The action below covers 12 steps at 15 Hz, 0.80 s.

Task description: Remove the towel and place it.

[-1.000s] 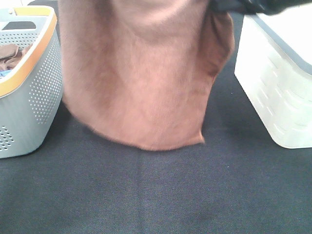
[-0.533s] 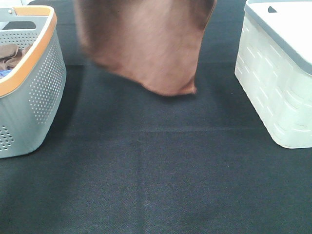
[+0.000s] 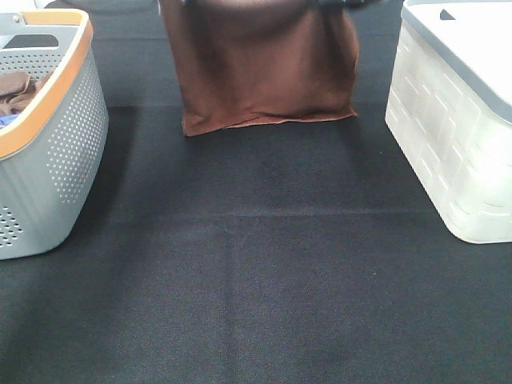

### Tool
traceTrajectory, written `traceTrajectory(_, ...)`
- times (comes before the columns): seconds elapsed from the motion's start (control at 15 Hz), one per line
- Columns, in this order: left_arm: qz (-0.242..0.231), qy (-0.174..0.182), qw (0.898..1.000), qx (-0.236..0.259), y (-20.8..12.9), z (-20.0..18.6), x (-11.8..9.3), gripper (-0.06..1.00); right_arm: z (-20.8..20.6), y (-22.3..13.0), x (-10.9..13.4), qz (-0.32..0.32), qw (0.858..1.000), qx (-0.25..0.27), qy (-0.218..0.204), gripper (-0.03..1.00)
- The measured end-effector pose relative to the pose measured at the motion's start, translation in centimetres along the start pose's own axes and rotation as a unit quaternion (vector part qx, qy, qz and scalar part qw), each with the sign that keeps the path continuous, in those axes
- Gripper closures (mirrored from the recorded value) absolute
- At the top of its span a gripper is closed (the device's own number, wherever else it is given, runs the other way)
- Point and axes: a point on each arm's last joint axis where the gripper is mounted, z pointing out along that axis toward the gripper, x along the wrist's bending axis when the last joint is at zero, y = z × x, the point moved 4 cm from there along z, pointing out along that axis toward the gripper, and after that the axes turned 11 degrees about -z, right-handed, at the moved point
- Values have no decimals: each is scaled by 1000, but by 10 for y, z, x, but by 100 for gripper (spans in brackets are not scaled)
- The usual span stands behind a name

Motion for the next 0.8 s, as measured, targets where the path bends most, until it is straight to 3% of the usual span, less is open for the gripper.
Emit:
traceTrajectory(0.13,-1,-39,994,97,-22,-5,-19,94,-2,-11,10,14,998,45,37,97)
traceTrajectory(0.33,4,-78,974,213,-49,-16,-35,94,-11,-31,27,45,986,129,97,97)
traceTrajectory(0.47,-10,-112,956,272,-63,-26,-44,94,-20,-47,40,51,968,196,148,97)
traceTrajectory(0.6,-32,-136,951,276,-63,-28,-51,94,-25,-53,46,51,958,225,172,97)
traceTrajectory(0.67,-32,-136,951,276,-63,-28,-51,94,-25,-53,46,51,958,225,172,97)
traceTrajectory(0.8,-75,-135,946,286,-66,-27,-55,94,-27,-60,50,51,950,246,184,97)
